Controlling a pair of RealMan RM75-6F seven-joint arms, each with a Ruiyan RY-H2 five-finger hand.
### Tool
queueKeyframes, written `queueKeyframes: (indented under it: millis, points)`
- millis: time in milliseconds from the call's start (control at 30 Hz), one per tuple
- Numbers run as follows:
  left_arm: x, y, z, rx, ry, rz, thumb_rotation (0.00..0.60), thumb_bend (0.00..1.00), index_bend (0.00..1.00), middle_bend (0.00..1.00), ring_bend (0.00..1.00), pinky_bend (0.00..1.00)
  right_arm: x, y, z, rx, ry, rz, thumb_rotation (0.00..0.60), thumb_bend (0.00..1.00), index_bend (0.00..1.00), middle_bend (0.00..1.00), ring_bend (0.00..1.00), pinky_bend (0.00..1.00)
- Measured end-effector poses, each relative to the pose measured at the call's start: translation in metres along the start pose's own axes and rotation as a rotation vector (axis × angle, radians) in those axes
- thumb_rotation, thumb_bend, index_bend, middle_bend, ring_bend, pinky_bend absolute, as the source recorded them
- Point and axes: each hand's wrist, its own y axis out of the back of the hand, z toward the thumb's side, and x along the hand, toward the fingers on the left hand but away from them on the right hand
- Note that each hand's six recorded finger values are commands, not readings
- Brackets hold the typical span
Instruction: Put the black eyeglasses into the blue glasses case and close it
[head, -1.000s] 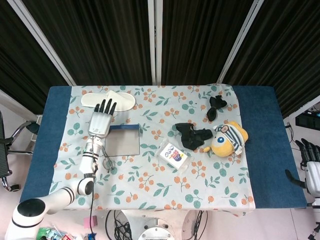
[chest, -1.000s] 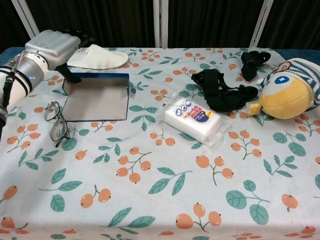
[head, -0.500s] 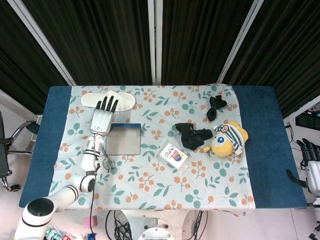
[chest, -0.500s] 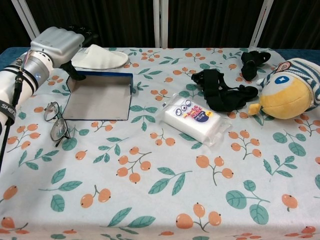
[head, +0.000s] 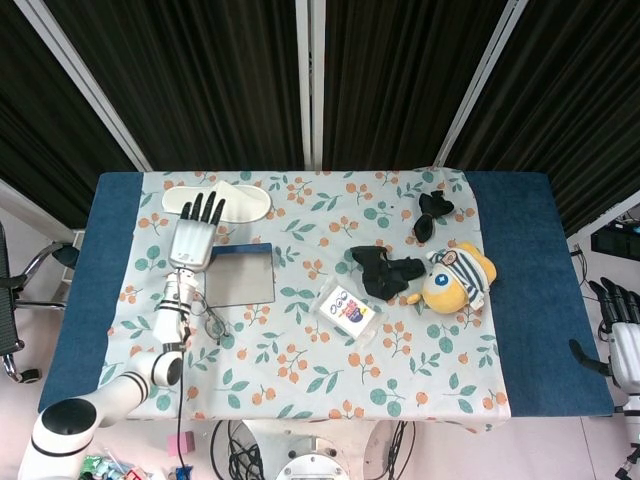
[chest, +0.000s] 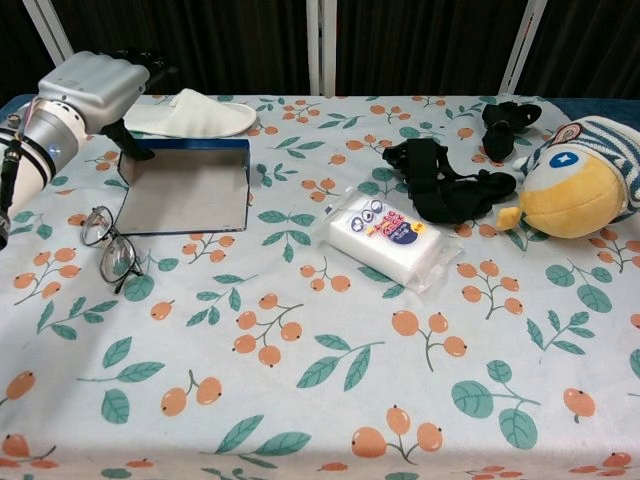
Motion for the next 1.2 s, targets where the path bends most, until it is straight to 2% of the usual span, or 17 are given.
queueKeyframes:
  millis: [167, 333, 433, 533, 633, 767, 900, 1067, 1200]
  points:
    - [-0.008, -0.008, 0.005, -0.029, -0.014, -0.031, 0.6, 0.09, 0.0, 0.0, 0.01, 0.16, 0.0, -0.001, 0.0, -0.003, 0.0, 0.004, 0.6, 0.2, 0.0, 0.0, 0.0, 0.0]
    - [-0.012, -0.006, 0.012, -0.053, -0.031, -0.03, 0.6, 0.09, 0.0, 0.0, 0.01, 0.16, 0.001, 0.0, -0.001, -0.002, -0.003, 0.002, 0.6, 0.2, 0.0, 0.0, 0.0, 0.0]
    - [-0.016, -0.001, 0.014, -0.08, -0.04, -0.022, 0.6, 0.09, 0.0, 0.0, 0.01, 0.16, 0.001, 0.002, -0.001, -0.003, -0.003, -0.002, 0.6, 0.2, 0.0, 0.0, 0.0, 0.0]
    - [-0.022, 0.008, 0.014, -0.116, -0.06, -0.014, 0.6, 0.14, 0.0, 0.0, 0.01, 0.16, 0.001, 0.003, -0.003, -0.005, -0.006, -0.004, 0.6, 0.2, 0.0, 0.0, 0.0, 0.0]
    - [-0.033, 0.021, 0.011, -0.154, -0.093, -0.009, 0.6, 0.18, 0.05, 0.0, 0.01, 0.16, 0.0, 0.004, -0.005, -0.006, -0.01, -0.005, 0.6, 0.2, 0.0, 0.0, 0.0, 0.0]
    - [-0.06, 0.044, -0.009, -0.172, -0.156, -0.012, 0.6, 0.19, 0.16, 0.0, 0.01, 0.16, -0.001, 0.004, -0.006, -0.007, -0.01, -0.004, 0.6, 0.2, 0.0, 0.0, 0.0, 0.0]
    - [-0.097, 0.056, -0.034, -0.121, -0.238, -0.026, 0.6, 0.19, 0.24, 0.0, 0.01, 0.16, -0.001, 0.007, -0.005, -0.008, -0.003, -0.014, 0.6, 0.2, 0.0, 0.0, 0.0, 0.0]
    - [-0.136, 0.046, -0.04, -0.115, -0.367, -0.05, 0.6, 0.25, 0.27, 0.0, 0.01, 0.16, 0.0, 0.011, -0.002, 0.004, 0.005, -0.026, 0.6, 0.24, 0.0, 0.0, 0.0, 0.0]
    - [-0.146, 0.03, -0.046, -0.122, -0.42, -0.079, 0.6, 0.26, 0.28, 0.0, 0.01, 0.16, 0.003, 0.013, 0.0, 0.007, 0.009, -0.032, 0.6, 0.24, 0.0, 0.0, 0.0, 0.0]
